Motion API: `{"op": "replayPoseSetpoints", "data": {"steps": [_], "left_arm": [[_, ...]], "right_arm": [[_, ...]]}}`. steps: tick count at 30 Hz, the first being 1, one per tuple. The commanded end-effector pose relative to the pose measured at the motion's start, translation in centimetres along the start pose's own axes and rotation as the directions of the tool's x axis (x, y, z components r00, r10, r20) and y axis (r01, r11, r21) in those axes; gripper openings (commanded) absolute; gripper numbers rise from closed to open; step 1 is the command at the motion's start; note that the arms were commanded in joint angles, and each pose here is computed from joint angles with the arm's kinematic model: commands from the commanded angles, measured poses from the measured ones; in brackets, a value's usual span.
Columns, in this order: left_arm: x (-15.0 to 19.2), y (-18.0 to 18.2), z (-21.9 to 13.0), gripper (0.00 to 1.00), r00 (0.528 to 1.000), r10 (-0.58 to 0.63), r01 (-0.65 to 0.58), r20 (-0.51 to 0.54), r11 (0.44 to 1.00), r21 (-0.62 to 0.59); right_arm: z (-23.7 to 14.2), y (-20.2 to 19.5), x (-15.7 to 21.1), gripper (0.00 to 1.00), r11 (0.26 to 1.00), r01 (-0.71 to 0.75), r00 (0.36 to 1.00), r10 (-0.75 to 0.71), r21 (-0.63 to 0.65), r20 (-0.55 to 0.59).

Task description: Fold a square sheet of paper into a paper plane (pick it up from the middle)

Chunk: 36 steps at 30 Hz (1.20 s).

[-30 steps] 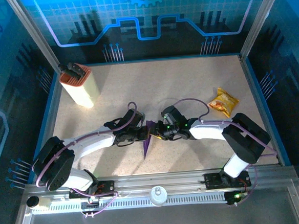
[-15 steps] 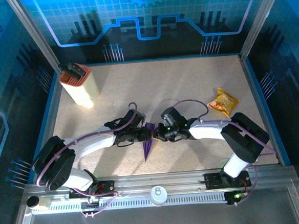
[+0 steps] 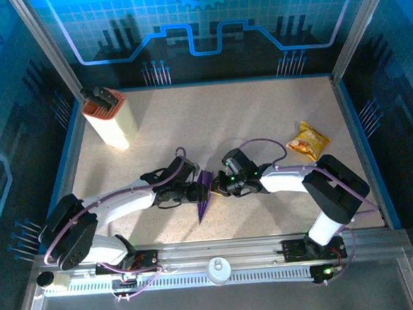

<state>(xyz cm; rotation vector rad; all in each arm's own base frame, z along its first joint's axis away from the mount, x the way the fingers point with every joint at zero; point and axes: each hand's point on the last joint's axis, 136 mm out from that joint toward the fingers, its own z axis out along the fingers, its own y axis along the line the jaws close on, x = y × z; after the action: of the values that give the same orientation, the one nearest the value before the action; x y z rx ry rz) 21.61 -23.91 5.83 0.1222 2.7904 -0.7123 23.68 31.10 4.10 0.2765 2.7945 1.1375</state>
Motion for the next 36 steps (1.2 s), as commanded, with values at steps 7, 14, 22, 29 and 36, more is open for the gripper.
{"op": "replayPoseSetpoints", "data": {"steps": [7, 14, 22, 29, 36], "left_arm": [[1.5, -0.1, 0.0, 0.45, 0.999, -0.004, 0.005, -0.05, 1.0, 0.019], [1.6, -0.5, 0.6, 0.44, 0.997, -0.001, 0.003, -0.071, 0.999, 0.036], [2.0, -1.0, 1.3, 0.46, 0.994, 0.014, -0.008, -0.106, 0.998, 0.058], [1.8, -1.2, 1.6, 0.49, 0.994, 0.025, -0.019, -0.104, 0.998, 0.052], [1.6, -0.6, 1.9, 0.47, 0.995, 0.024, -0.023, -0.099, 1.0, 0.009]], "right_arm": [[0.0, 0.9, -0.2, 0.09, 1.0, 0.013, 1.0, -0.013, -0.019, -0.003], [0.2, 0.8, -0.2, 0.09, 1.0, 0.009, 1.0, -0.009, -0.017, -0.006], [0.3, 0.9, -0.3, 0.09, 1.0, 0.01, 1.0, -0.01, -0.021, -0.008], [0.2, 0.9, -0.2, 0.09, 1.0, 0.011, 1.0, -0.011, -0.024, -0.008], [0.3, 0.9, -0.2, 0.09, 1.0, 0.011, 1.0, -0.011, -0.024, -0.009]]}}
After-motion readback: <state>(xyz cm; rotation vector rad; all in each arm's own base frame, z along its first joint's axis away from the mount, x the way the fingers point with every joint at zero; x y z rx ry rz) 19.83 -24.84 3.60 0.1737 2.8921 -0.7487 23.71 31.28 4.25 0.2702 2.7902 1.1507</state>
